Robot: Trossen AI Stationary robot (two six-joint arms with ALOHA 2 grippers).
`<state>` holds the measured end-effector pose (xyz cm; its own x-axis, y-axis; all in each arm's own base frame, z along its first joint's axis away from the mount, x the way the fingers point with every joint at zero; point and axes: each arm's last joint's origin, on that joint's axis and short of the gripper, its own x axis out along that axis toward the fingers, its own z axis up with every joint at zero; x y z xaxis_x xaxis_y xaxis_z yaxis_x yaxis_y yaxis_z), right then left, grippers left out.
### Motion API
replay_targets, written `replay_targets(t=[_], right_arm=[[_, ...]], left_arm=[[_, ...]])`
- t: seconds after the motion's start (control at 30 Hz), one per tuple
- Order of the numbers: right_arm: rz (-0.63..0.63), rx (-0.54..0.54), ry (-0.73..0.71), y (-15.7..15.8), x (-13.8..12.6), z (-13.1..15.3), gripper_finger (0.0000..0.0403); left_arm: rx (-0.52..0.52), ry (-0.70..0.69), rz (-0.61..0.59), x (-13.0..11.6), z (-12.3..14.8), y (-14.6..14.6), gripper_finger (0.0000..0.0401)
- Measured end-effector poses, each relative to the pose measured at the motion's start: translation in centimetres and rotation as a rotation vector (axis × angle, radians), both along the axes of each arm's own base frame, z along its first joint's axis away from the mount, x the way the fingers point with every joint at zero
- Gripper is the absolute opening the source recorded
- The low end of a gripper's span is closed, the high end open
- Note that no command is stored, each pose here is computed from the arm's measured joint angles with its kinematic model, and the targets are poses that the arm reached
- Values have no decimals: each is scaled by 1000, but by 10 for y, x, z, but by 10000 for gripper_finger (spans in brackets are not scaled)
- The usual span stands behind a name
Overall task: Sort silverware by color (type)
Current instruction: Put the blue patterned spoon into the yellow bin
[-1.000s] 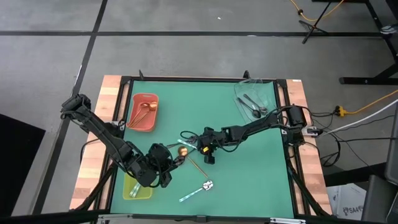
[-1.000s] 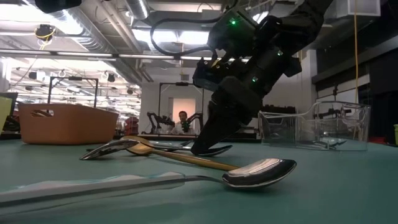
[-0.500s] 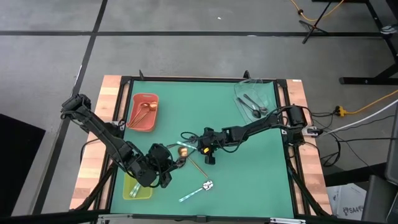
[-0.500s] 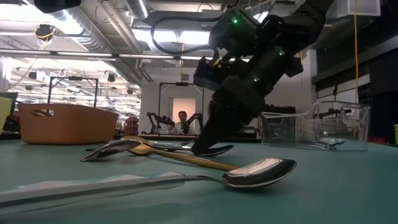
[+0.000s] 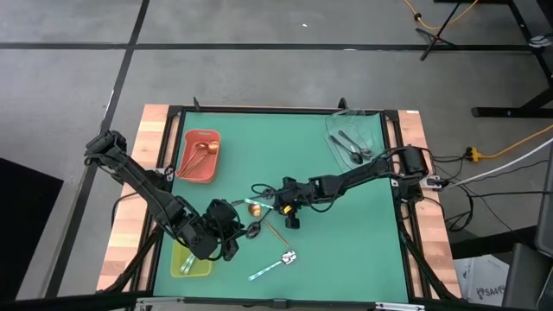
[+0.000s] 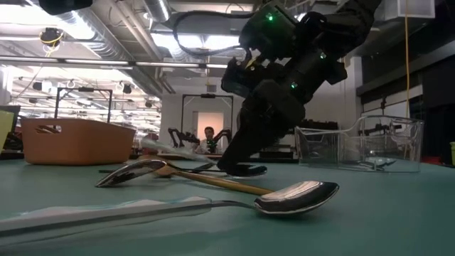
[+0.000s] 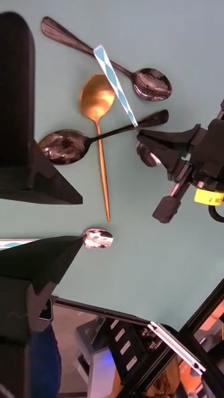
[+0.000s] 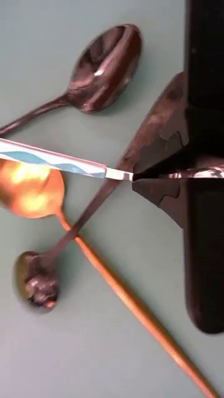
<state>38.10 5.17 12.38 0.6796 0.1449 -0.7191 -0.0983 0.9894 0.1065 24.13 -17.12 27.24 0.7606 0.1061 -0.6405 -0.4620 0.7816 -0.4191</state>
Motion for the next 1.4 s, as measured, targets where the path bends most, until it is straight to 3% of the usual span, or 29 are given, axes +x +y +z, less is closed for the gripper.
replay_targets(t=[0.23, 0.53, 0.83, 1.07, 1.23, 1.4], right_arm=[[4, 1, -42, 1, 6, 12, 1], [130, -41, -121, 5, 20, 32, 1], [248, -142, -110, 5, 24, 41, 0], [251, -145, -108, 5, 23, 41, 0], [251, -145, -107, 5, 23, 41, 0], [251, -145, -105, 5, 23, 41, 0]], left_arm=[[1, 0, -1, 0, 0, 0, 86], [1, 0, -1, 0, 0, 0, 86], [-11, -19, 22, 5, 1, 4, 86], [-6, -15, 68, 12, 1, 16, 86], [26, 24, 108, 16, -2, 29, 86], [144, 68, 64, 21, -3, 43, 86]])
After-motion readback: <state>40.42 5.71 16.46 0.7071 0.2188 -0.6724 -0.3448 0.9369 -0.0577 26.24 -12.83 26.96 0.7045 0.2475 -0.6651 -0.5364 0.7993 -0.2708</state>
